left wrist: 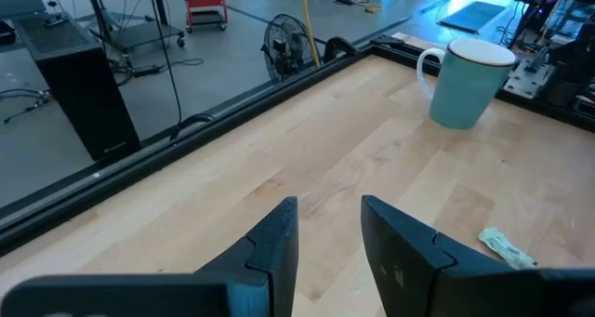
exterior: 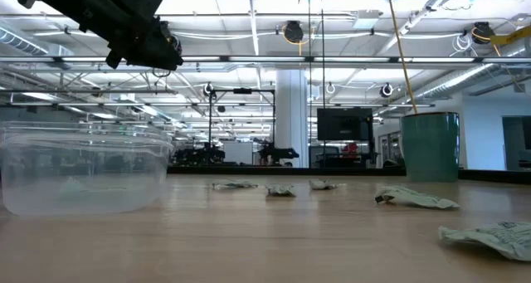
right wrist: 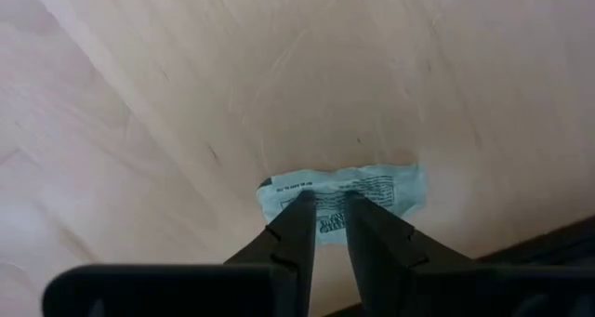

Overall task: Pick and place Stevia / Truvia into bins
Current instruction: Put the stevia packet into the transparent container

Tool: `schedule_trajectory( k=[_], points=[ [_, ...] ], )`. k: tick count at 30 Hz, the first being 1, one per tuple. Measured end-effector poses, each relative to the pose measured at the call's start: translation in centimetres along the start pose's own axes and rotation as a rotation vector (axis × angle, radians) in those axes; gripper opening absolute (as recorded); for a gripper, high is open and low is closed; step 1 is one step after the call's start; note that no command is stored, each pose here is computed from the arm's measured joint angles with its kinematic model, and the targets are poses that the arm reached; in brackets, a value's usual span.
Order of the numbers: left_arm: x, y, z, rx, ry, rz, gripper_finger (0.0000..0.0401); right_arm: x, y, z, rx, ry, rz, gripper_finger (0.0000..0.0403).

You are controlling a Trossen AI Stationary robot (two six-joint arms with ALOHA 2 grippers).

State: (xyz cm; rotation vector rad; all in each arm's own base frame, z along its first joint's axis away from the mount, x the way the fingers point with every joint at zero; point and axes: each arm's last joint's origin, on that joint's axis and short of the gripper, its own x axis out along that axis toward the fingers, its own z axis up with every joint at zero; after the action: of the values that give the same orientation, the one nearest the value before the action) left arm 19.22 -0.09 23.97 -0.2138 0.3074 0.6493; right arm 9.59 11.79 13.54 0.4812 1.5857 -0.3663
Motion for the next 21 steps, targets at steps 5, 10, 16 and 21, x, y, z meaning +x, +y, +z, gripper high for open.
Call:
schedule_trajectory(
  k=[5, 10, 16, 21],
  points=[
    [0.0, 0.0, 0.0, 0.016, 0.000, 0.000, 0.0124, -0.1, 0.0, 0.0, -0.019, -0.001, 0.013, 0.0054],
    [0.0, 0.0, 0.0, 0.016, 0.000, 0.000, 0.0124, -0.7, -0.2, 0.0, -0.042, -0.036, 0.023, 0.0054],
    [0.0, 0.0, 0.0, 0.017, 0.000, 0.000, 0.0124, -1.4, -0.2, 0.1, -0.091, -0.100, 0.043, 0.0054],
    [0.0, 0.0, 0.0, 0.016, 0.000, 0.000, 0.0124, -1.5, -0.9, 0.1, -0.095, -0.109, -0.025, 0.0054]
  ],
)
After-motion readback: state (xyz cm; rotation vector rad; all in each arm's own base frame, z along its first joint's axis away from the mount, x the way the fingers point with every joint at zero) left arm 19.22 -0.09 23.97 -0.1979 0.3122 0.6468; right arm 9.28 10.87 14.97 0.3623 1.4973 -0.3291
